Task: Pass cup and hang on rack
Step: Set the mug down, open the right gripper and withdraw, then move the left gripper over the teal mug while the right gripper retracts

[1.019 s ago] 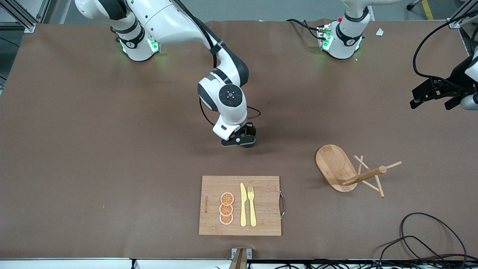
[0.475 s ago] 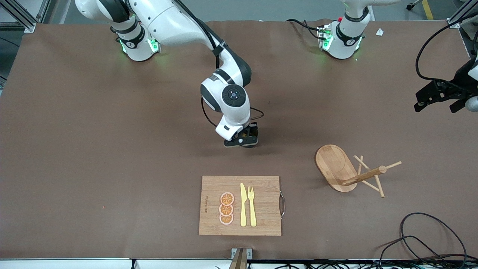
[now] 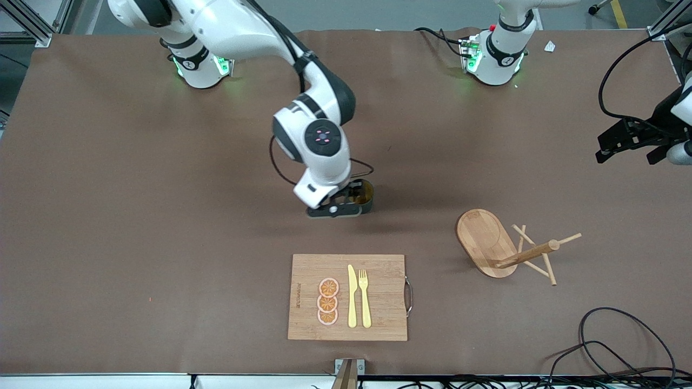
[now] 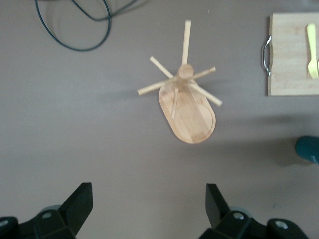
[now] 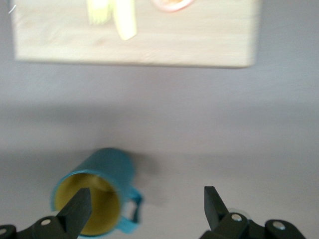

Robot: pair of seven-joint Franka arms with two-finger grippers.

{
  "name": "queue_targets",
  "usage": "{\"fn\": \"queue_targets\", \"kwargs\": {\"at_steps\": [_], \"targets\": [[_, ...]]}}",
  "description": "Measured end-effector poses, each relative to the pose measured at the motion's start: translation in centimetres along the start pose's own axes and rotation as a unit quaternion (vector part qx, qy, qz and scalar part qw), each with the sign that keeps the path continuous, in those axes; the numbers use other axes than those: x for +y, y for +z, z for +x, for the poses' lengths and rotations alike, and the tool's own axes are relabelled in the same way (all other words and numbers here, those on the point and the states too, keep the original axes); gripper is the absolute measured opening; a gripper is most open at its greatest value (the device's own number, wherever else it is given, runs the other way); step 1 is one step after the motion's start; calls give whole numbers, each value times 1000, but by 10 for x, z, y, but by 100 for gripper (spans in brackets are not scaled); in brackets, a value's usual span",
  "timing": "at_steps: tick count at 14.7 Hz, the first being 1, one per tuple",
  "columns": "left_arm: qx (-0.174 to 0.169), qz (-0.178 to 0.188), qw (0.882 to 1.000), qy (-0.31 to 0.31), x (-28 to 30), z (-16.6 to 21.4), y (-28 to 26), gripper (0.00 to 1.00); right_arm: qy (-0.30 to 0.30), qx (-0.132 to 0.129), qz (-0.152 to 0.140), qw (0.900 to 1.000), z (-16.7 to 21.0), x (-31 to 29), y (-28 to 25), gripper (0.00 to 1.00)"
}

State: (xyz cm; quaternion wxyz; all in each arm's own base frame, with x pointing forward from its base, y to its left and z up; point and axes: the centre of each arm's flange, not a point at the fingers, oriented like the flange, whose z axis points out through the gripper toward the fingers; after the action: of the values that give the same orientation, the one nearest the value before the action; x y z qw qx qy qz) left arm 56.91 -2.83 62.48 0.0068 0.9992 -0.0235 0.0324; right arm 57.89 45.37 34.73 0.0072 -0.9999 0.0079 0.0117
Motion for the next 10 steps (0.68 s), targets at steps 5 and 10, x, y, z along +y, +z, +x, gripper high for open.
{"fn": "queue_targets", "kwargs": {"at_steps": [5, 10], "targets": [[-22, 0, 1000, -14, 11, 1, 11, 100, 48, -30, -10, 998, 63, 148, -69, 100], [-22, -1, 998, -64, 57, -2, 11, 100, 12, -44, -3, 999, 84, 285, -105, 100]]}}
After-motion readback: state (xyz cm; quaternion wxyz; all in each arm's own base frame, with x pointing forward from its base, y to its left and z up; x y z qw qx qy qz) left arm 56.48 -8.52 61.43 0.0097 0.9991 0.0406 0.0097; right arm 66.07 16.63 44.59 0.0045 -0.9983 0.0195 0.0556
